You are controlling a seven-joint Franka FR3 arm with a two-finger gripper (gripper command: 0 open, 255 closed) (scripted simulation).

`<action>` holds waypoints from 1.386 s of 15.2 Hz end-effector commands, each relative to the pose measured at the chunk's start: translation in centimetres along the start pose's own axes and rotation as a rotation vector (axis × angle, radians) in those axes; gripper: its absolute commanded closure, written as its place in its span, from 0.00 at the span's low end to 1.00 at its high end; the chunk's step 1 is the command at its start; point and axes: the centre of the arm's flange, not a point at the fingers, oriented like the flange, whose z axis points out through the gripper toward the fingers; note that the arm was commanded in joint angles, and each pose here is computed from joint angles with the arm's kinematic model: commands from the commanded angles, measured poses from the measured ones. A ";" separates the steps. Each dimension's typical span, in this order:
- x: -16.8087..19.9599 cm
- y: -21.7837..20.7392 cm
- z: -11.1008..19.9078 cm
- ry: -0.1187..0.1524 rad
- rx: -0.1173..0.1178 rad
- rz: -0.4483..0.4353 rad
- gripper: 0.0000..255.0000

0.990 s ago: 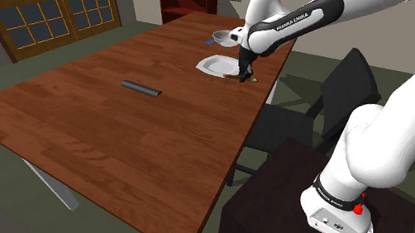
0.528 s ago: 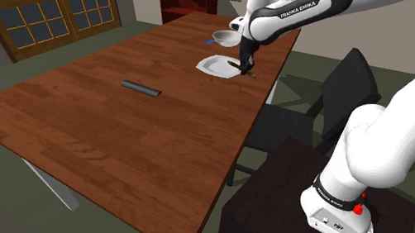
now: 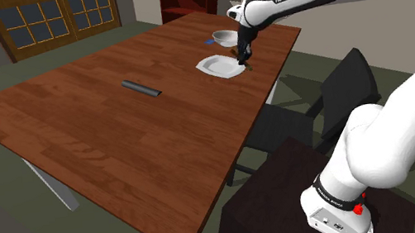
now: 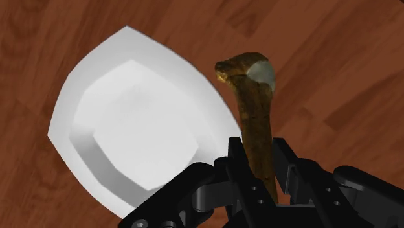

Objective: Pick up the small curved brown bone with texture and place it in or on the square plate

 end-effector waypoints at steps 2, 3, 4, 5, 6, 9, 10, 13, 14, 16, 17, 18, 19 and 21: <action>1.4 3.6 0.8 0.000 0.000 -0.001 1.00; 1.9 4.8 1.0 0.000 0.000 -0.001 1.00; 2.3 6.0 1.2 0.000 0.000 -0.001 1.00; 2.8 7.3 1.4 0.000 0.000 -0.001 1.00; 3.2 8.5 1.6 0.000 0.000 -0.001 1.00; 4.5 12.2 2.3 0.000 0.000 -0.001 1.00; 4.9 13.3 2.5 0.000 0.000 -0.001 1.00; 4.9 13.0 4.0 0.000 0.000 -0.001 1.00; 4.9 12.8 4.5 0.000 0.000 -0.001 1.00; 4.9 12.6 5.5 0.000 0.000 -0.001 1.00; 4.8 12.4 6.0 0.000 0.000 -0.001 1.00; 4.8 12.3 6.6 0.000 0.000 -0.001 1.00; 4.8 12.2 7.1 0.000 0.000 -0.001 1.00; 4.8 11.9 8.1 0.000 0.000 -0.001 1.00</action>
